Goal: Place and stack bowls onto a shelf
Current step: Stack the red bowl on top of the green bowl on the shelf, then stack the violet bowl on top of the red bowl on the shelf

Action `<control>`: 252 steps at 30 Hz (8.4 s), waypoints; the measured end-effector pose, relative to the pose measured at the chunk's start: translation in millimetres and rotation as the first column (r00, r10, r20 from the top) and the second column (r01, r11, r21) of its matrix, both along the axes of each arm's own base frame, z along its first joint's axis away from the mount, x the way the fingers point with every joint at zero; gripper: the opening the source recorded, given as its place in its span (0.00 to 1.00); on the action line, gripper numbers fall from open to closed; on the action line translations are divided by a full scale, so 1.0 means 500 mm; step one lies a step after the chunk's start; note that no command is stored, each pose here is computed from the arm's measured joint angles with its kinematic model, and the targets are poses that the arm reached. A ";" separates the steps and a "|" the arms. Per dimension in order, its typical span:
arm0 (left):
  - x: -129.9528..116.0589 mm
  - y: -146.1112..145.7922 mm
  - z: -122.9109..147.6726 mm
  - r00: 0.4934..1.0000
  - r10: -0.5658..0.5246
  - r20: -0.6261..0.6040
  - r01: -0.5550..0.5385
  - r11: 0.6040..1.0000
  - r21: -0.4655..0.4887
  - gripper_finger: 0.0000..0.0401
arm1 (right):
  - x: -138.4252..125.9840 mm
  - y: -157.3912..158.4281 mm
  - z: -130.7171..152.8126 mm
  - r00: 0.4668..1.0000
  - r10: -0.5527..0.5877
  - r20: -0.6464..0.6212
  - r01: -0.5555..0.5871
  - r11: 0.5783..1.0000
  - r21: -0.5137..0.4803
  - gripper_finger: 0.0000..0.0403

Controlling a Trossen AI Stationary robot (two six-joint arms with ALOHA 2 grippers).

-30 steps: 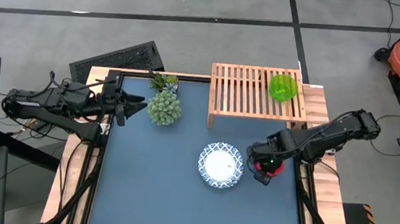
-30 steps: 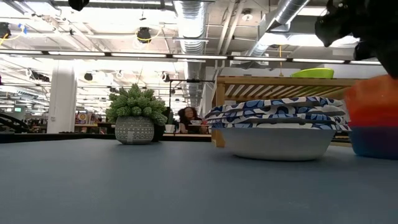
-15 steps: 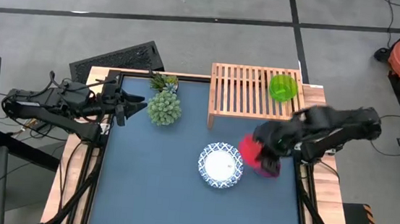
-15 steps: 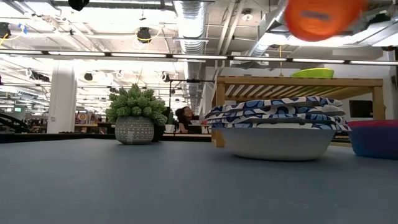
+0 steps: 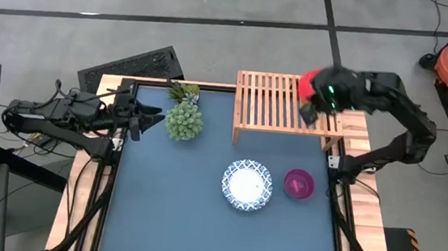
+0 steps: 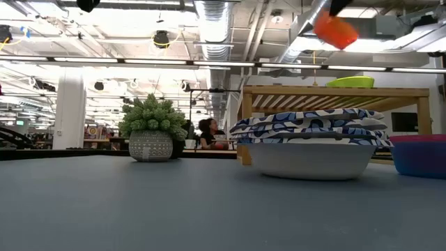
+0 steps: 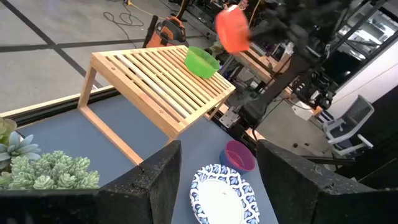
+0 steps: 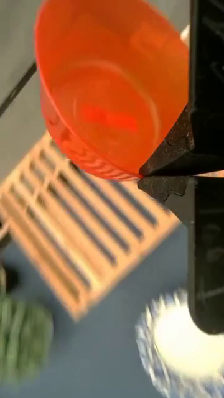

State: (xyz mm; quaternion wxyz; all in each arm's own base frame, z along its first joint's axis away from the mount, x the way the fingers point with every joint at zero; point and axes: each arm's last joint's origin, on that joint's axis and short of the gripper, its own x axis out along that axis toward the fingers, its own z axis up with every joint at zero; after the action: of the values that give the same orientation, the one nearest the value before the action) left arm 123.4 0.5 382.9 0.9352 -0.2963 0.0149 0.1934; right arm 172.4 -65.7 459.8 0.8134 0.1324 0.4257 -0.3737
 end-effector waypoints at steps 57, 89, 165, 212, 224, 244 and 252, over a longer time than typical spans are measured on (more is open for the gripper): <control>-0.003 0.003 -0.010 0.998 0.047 -0.045 -0.047 0.999 -0.006 0.49 | -0.074 -0.048 -0.067 0.985 -0.147 -0.094 0.154 0.985 0.078 0.04; -0.005 0.003 -0.019 0.995 0.048 -0.090 -0.049 0.999 -0.013 0.49 | 0.003 -0.168 -0.146 0.944 -0.064 -0.322 0.136 0.970 0.204 0.04; -0.006 0.005 -0.018 0.993 0.092 -0.079 -0.094 0.995 -0.023 0.49 | 0.076 0.178 -0.217 0.953 0.171 -0.250 -0.029 0.874 0.484 0.29; -0.007 0.006 -0.020 0.991 0.104 -0.085 -0.106 0.994 -0.019 0.49 | 0.048 0.287 -0.531 0.887 0.359 -0.291 -0.112 0.778 0.619 0.39; -0.007 0.006 -0.020 0.991 0.104 -0.085 -0.106 0.994 -0.019 0.49 | 0.060 0.291 -0.542 0.885 0.368 -0.285 -0.125 0.778 0.615 0.35; -0.007 0.005 -0.021 0.991 0.099 -0.094 -0.101 0.995 -0.018 0.49 | 0.064 0.294 -0.552 0.873 0.378 -0.308 -0.109 0.767 0.632 0.06; -0.007 0.006 -0.021 0.990 0.103 -0.093 -0.105 0.994 -0.017 0.49 | 0.071 0.298 -0.539 0.874 0.394 -0.284 -0.123 0.746 0.654 0.06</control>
State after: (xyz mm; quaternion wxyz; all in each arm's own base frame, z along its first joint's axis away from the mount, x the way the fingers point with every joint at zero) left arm 119.8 3.3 372.4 0.9189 -0.2975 0.0447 0.2553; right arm 208.0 83.4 190.2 0.6628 0.2486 0.6972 -0.1134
